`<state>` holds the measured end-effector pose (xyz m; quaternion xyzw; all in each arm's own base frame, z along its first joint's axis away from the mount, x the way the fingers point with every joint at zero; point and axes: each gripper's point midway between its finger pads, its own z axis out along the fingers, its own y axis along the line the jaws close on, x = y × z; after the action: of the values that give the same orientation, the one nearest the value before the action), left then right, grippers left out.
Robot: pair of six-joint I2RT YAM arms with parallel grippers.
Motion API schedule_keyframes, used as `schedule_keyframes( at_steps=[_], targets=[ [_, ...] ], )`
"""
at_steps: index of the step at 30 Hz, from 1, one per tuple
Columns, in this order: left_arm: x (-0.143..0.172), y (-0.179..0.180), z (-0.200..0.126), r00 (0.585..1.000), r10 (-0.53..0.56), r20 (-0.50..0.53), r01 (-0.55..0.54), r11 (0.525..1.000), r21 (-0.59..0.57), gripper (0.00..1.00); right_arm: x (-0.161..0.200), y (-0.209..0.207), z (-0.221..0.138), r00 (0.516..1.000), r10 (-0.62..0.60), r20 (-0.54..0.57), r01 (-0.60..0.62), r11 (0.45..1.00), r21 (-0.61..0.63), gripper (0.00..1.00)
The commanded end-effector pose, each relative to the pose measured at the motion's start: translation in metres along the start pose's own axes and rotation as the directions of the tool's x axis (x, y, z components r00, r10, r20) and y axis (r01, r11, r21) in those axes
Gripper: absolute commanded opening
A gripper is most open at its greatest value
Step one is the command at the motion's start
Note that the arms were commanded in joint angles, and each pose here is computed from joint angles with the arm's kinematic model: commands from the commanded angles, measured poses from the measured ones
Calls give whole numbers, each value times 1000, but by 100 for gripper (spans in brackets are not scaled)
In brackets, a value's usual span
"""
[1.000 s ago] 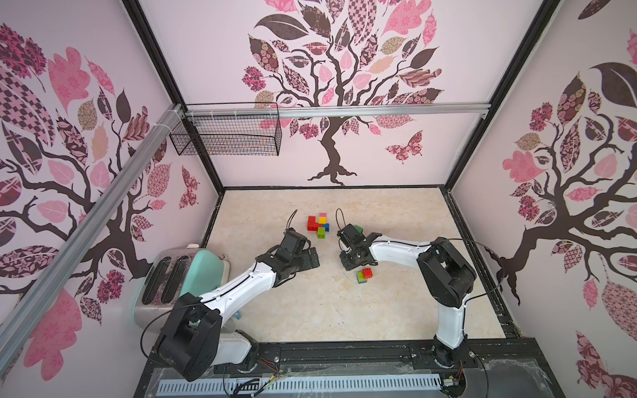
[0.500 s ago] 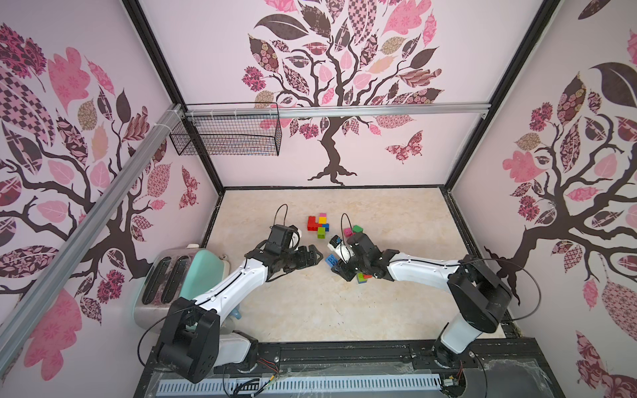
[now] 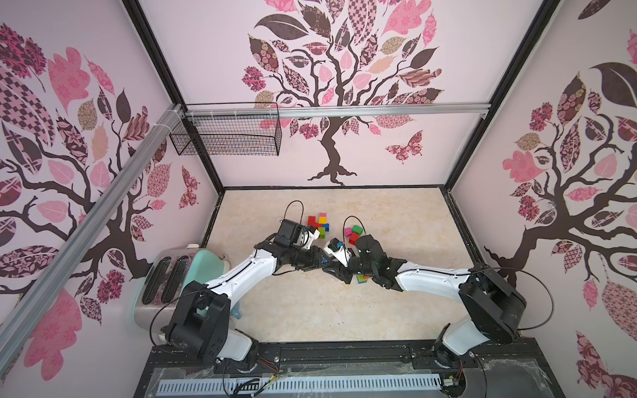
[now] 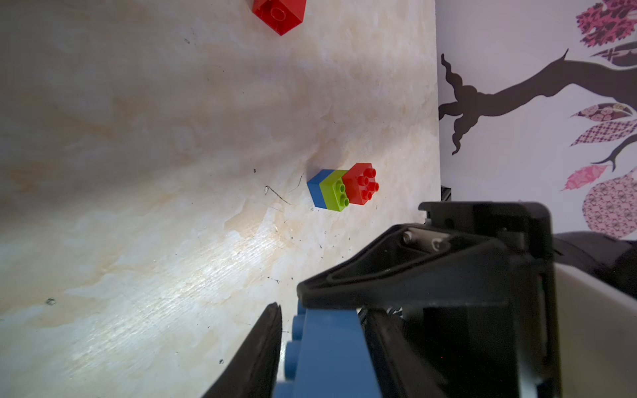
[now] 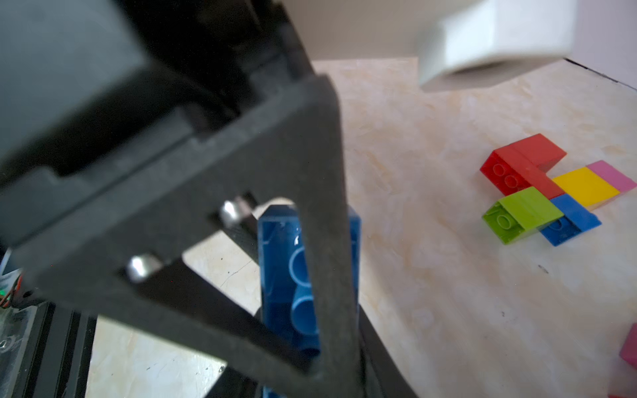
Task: Assemble the number 4 with lego
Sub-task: Place the lego brick at the center of the board.
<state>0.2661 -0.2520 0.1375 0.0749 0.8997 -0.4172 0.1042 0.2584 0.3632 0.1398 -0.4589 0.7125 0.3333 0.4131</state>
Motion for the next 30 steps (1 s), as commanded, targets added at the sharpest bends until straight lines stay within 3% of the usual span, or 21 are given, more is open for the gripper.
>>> schedule_keyframes(
  at_steps=[1, 4, 6, 8, 10, 12, 13, 18, 20, 22, 25, 27, 30],
  targets=[
    [-6, -13, -6, 999, 42, 13, -42, 999, 22, 23, -19, 9, -2, 997, -35, 64, 38, 999, -39, 0],
    [-10, -11, -10, 998, 49, 43, -49, 999, -4, 0, -17, 16, -7, 997, -38, 65, 43, 997, -67, 0],
    [-13, -8, -12, 996, 54, 68, -52, 998, -35, 0, -15, 19, -10, 998, -30, 63, 34, 997, -71, 0],
    [-18, -1, -18, 993, 64, 103, -53, 993, -108, 0, -14, 16, -15, 998, 5, 64, -2, 999, -45, 34],
    [-21, 16, -26, 986, 90, 141, -52, 966, -253, 0, -13, 7, -24, 996, 44, 77, -46, 999, 27, 58],
    [-22, 34, -38, 979, 120, 163, -45, 913, -406, 0, -13, -1, -37, 993, 64, 103, -74, 992, 98, 92],
    [-23, 45, -44, 975, 143, 171, -42, 871, -489, 0, -14, -4, -46, 991, 56, 123, -73, 988, 135, 99],
    [-23, 70, -71, 956, 251, 152, -50, 650, -758, 0, -33, -14, -93, 971, 10, 239, -80, 955, 286, 99],
    [-23, 73, -78, 950, 285, 125, -61, 565, -823, 0, -39, -25, -112, 960, -8, 278, -100, 923, 373, 99],
    [-23, 75, -77, 949, 302, 93, -79, 511, -856, 0, -42, -37, -130, 949, -32, 314, -123, 878, 462, 100],
    [-23, 74, -71, 944, 327, 45, -111, 442, -890, 0, -35, -72, -159, 937, -13, 349, -230, 729, 645, 100],
    [-27, 72, -71, 926, 377, 5, -131, 334, -933, 0, -21, -102, -178, 930, 52, 364, -326, 577, 749, 100],
    [-29, 77, -63, 923, 378, -68, -161, 221, -962, 0, -7, -122, -191, 900, 129, 416, -425, 470, 774, 100]
  ],
)
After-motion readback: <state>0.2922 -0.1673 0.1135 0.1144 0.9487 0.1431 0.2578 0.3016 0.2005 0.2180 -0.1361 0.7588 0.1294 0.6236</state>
